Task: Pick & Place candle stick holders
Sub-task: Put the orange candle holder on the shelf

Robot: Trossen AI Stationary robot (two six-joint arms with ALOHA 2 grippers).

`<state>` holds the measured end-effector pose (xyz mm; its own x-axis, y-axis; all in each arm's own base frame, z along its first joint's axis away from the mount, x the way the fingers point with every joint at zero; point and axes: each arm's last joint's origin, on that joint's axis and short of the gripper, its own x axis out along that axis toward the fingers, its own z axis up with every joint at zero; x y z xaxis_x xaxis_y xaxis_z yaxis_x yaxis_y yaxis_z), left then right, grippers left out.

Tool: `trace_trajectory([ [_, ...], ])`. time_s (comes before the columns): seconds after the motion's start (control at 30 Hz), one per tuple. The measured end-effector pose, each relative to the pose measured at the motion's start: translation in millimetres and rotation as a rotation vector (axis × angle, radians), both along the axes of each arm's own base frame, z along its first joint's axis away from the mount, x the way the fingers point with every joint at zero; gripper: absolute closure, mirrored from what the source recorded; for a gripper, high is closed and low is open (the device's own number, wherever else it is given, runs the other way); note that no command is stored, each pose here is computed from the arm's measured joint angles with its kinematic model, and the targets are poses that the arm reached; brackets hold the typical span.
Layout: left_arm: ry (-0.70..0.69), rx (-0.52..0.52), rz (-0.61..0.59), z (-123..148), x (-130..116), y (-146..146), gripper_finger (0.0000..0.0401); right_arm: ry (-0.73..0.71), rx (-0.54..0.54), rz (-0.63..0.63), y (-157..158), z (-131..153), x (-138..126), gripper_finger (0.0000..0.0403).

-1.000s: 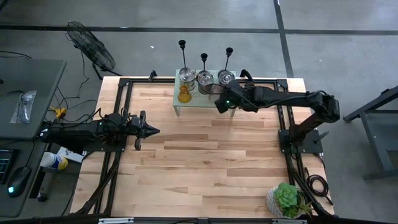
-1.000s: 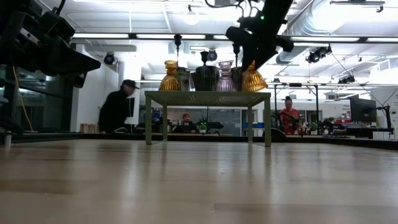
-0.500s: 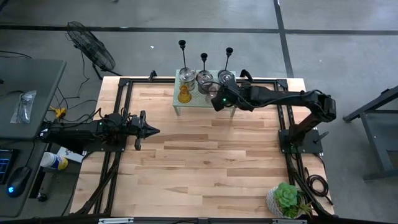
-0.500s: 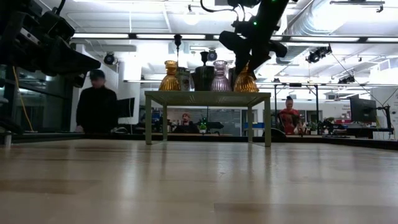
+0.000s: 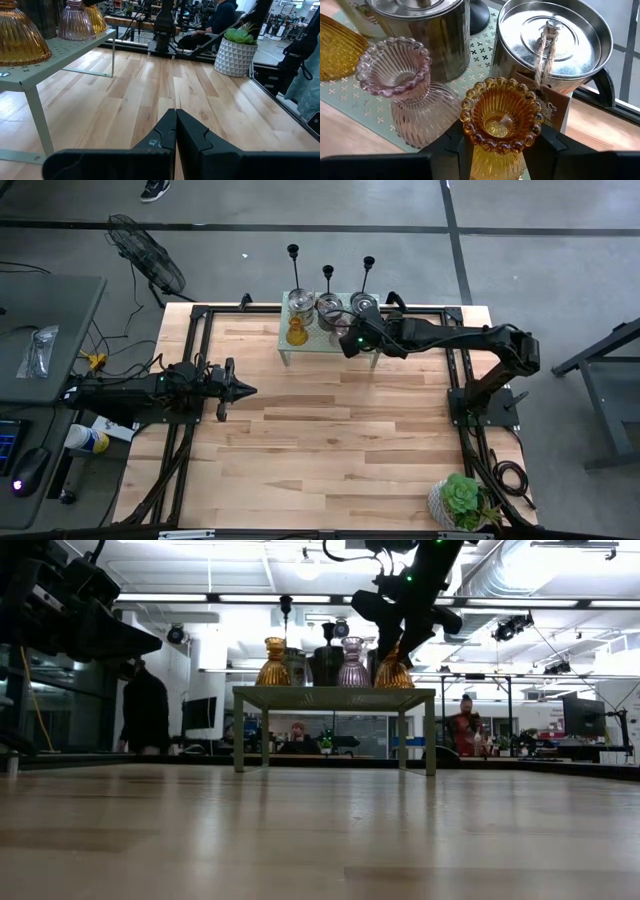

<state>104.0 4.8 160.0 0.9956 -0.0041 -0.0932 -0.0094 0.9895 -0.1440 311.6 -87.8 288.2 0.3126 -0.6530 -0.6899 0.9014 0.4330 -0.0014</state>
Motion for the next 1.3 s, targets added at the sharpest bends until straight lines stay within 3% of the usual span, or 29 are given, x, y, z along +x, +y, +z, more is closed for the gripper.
trace_trajectory([
  [1.3,0.0,0.0,0.0,0.0,0.0,0.0,0.0401,-0.004,0.01,-0.028,-3.7,-0.7,-1.9,0.0266],
])
